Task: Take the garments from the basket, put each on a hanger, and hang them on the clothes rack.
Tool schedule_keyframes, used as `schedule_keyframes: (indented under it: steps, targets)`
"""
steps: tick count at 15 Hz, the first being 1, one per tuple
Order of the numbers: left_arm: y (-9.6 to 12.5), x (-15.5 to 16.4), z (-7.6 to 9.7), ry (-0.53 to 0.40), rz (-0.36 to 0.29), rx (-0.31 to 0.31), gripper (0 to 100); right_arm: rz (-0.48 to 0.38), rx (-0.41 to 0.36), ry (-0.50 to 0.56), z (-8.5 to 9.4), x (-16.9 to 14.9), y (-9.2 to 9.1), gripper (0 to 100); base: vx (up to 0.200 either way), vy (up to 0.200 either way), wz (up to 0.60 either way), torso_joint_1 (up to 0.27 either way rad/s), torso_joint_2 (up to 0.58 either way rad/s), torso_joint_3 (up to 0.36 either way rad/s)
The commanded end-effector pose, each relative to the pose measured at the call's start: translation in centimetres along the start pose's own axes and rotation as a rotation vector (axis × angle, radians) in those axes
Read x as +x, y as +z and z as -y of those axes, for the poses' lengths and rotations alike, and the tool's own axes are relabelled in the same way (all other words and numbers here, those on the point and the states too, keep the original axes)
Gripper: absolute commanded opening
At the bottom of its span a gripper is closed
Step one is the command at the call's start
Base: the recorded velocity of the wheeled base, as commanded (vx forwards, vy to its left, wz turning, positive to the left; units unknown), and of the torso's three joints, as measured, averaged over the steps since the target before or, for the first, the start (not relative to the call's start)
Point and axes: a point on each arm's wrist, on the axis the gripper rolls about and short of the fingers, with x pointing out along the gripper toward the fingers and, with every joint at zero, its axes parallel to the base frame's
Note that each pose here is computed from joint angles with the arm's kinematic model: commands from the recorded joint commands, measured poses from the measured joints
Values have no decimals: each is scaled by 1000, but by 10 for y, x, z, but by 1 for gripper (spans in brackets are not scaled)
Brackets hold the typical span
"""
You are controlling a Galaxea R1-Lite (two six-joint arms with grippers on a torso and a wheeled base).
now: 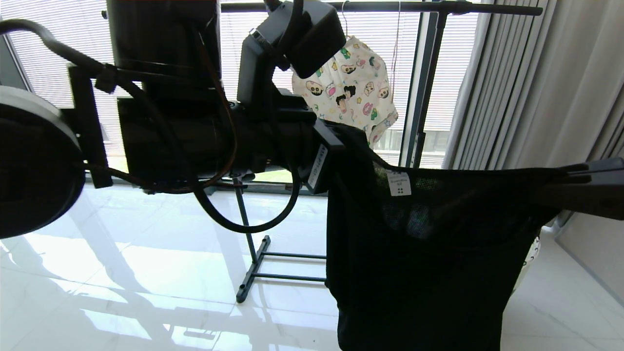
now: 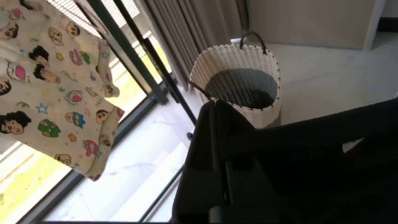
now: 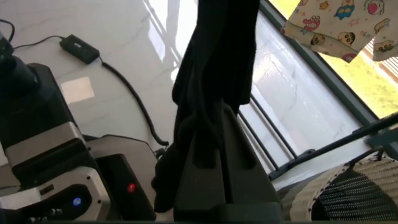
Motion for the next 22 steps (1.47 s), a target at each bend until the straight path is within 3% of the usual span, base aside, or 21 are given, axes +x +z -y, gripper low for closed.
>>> schedule_keyframes:
  steps: [1, 5, 8, 13, 15, 18, 20, 22]
  targets:
    - [8, -34, 12, -52, -16, -89, 0, 12, 20, -49, 14, 14, 9, 0, 0, 0, 0, 0, 0, 0]
    - [7, -72, 38, -152, -121, -238, 0, 60, 30, -60, 31, 36, 36, 0, 0, 0, 0, 0, 0, 0]
    - [-1, -84, 58, -234, -190, -247, 0, 76, 27, -61, 35, 49, 48, 0, 0, 0, 0, 0, 0, 0]
    - [-5, -83, 60, -238, -203, -245, 0, 78, 25, -61, 36, 50, 49, 0, 0, 0, 0, 0, 0, 0]
    - [-9, -79, 50, -196, -217, -224, 0, 81, 27, -63, 35, 45, 49, 0, 0, 0, 0, 0, 0, 0]
    - [-25, -57, 16, -91, -258, -97, 0, 54, 29, -57, 32, 31, 45, 0, 0, 0, 0, 0, 0, 0]
    - [-24, -44, 0, -3, -187, -56, 0, 39, 31, -55, 30, 26, 42, 0, 0, 0, 0, 0, 0, 0]
    - [-22, -38, -3, 35, -162, -45, 0, 21, 33, -48, 29, 26, 37, 0, 0, 0, 0, 0, 0, 0]
